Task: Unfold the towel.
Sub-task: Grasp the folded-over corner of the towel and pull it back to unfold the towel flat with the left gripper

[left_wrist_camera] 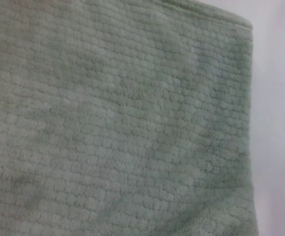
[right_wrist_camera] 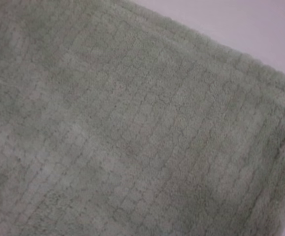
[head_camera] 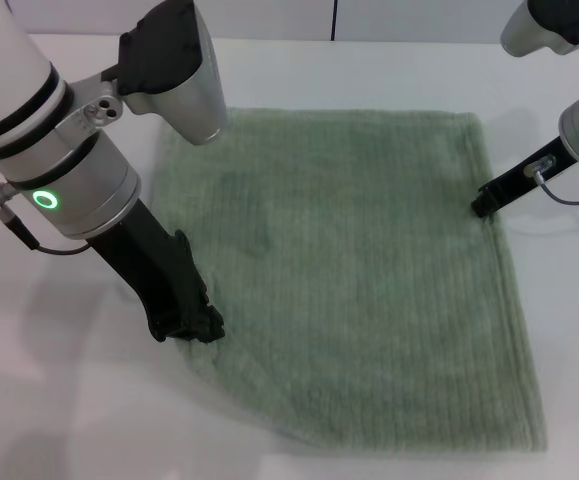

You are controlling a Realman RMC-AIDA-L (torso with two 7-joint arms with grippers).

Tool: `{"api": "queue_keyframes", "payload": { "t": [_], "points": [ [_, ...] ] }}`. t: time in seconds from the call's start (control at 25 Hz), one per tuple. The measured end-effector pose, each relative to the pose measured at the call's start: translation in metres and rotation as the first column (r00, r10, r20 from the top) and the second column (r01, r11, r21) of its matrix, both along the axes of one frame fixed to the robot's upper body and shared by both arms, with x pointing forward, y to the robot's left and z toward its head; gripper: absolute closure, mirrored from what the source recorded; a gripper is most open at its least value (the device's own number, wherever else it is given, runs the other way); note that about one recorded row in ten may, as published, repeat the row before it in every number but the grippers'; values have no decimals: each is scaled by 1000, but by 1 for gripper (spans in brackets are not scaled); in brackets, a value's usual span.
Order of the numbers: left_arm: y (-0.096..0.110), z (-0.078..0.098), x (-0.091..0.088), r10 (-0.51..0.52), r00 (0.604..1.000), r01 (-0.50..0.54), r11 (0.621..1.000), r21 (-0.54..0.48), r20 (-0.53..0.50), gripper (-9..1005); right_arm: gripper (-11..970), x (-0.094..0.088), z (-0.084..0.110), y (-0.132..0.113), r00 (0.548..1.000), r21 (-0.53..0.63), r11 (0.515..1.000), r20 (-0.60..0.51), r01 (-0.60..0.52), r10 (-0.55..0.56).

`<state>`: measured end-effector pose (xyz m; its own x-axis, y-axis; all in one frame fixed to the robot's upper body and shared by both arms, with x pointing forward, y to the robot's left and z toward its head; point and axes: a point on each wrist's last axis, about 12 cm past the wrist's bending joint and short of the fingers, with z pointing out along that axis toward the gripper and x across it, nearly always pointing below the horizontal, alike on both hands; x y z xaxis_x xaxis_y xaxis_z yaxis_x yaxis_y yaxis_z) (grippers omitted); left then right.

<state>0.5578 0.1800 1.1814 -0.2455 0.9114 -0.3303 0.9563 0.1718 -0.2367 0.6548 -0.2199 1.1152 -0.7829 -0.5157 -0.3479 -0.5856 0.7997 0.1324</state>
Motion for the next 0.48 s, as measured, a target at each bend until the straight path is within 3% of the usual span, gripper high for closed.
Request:
{"api": "queue_keyframes", "payload": {
  "t": [0.48],
  "points": [
    [6, -7, -2, 53, 998, -52, 998, 30, -32, 935, 959, 2, 1, 1, 1000, -2, 1000, 9, 0, 0]
  ]
}}
